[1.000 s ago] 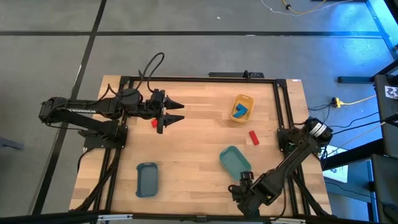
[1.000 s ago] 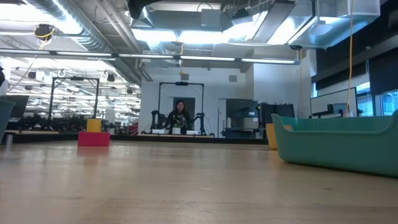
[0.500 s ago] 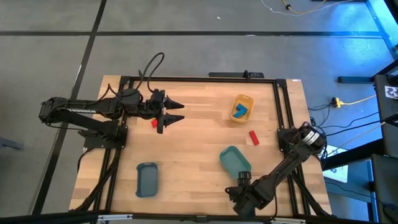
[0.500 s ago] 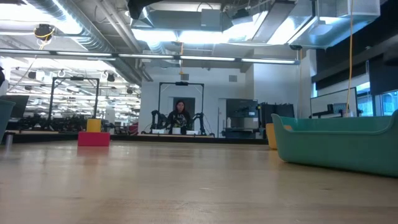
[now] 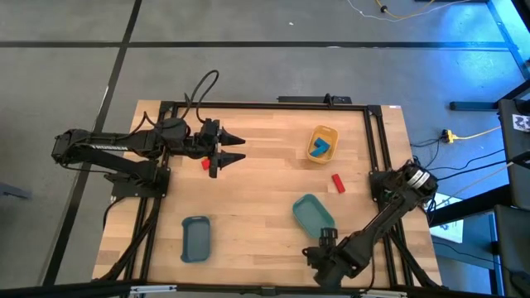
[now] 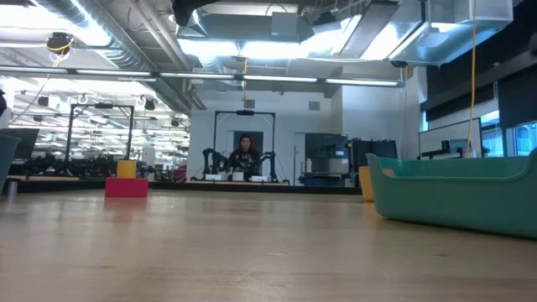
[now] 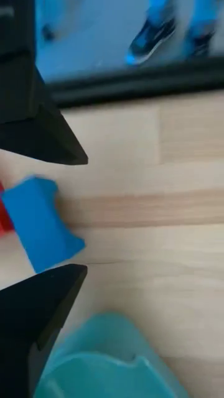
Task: Sort & place blocks by color
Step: Put the blue block into the yellow bin
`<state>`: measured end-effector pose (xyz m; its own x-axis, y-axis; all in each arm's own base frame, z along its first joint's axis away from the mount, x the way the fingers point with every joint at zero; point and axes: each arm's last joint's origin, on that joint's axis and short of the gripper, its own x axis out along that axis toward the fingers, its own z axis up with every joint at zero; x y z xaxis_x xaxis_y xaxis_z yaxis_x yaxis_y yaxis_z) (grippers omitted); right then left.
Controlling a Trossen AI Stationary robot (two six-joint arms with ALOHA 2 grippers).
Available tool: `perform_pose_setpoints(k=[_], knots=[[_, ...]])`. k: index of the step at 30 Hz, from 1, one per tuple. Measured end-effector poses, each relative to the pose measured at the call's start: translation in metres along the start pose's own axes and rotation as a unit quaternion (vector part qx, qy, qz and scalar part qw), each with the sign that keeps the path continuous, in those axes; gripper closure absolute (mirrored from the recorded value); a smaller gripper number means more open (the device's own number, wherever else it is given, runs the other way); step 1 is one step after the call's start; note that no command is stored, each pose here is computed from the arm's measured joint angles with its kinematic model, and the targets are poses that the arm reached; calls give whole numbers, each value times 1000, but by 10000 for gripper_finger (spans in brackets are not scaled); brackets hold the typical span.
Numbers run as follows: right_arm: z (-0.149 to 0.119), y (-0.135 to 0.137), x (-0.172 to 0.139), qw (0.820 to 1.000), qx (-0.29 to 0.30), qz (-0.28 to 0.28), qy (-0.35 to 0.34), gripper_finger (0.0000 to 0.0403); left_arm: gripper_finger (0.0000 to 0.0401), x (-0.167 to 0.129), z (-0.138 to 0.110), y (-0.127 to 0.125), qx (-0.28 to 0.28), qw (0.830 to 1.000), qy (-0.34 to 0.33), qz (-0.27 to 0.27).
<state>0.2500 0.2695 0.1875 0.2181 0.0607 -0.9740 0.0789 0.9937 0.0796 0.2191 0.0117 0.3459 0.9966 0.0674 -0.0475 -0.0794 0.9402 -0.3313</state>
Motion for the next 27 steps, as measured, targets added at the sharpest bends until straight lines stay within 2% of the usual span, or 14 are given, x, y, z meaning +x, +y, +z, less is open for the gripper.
perform_pose_setpoints(k=[3, 5, 8, 11, 17, 20, 27], knots=[[-7, 3, -13, 997, 75, 5, -14, 127, 140, 0, 0, 0, 0, 1000, 0, 0], [-14, 5, -17, 986, 163, -7, -27, 127, 140, 0, 0, 0, 0, 1000, 0, 0], [-22, 10, -17, 951, 306, -7, -37, 127, 140, 0, 0, 0, 0, 1000, 1, 0], [-28, 7, -13, 915, 403, -19, -19, 127, 140, 0, 0, 0, 0, 1000, 1, 1], [-32, -6, -2, 885, 462, -56, 4, 127, 140, 0, 0, 0, 1, 1000, 1, 0], [-32, -8, 8, 874, 484, -38, 6, 127, 140, 0, 0, 0, 1, 1000, 1, 0], [-28, -15, 17, 870, 492, -31, 14, 127, 140, 0, 0, 0, 1, 1000, 1, 0]])
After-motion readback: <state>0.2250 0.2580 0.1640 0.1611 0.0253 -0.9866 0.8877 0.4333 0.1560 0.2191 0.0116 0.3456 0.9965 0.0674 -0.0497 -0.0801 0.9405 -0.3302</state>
